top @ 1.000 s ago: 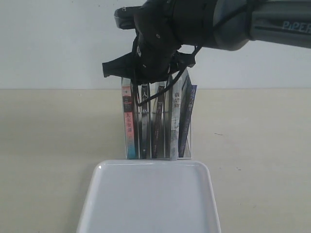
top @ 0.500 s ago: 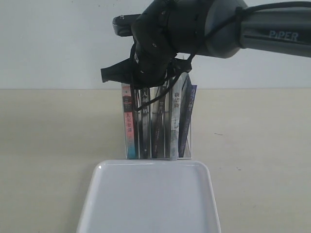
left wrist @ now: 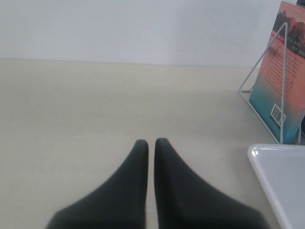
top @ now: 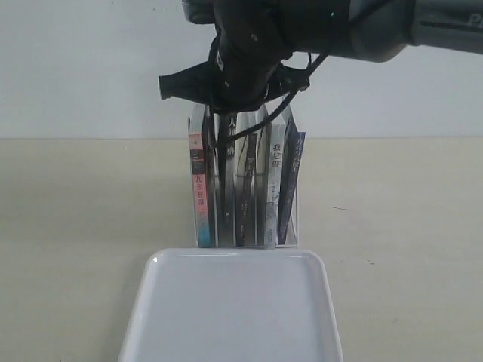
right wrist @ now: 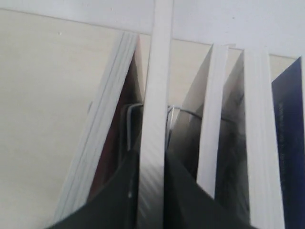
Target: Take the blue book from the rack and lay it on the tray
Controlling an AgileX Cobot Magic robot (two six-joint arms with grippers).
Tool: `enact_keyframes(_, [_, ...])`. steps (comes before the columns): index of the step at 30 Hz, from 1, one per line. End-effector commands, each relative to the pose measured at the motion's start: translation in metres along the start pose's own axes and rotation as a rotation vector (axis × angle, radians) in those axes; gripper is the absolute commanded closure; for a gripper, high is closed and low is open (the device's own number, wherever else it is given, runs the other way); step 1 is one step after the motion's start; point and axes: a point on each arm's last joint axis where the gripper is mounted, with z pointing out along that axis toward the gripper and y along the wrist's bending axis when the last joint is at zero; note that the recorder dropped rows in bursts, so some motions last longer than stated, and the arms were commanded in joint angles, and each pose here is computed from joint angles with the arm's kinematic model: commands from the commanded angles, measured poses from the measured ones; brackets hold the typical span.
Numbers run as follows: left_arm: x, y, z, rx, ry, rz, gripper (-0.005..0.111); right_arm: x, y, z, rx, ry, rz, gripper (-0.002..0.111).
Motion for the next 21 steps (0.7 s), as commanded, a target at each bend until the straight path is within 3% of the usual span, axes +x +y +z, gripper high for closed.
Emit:
enact_keyframes(1, [0.001,0.0,0.0,0.002,0.003,-0.009,0.103,-0.019,-0.008,-0.032,0.003,-0.098,-0.002,0.108])
enact_keyframes(10, [0.001,0.0,0.0,0.002,0.003,-0.009,0.103,-0.034,-0.017,-0.069,-0.017,-0.172,0.02,0.108])
enact_keyframes(21, [0.001,0.0,0.0,0.002,0.003,-0.009,0.103,-0.035,-0.02,-0.076,-0.003,-0.166,0.027,0.108])
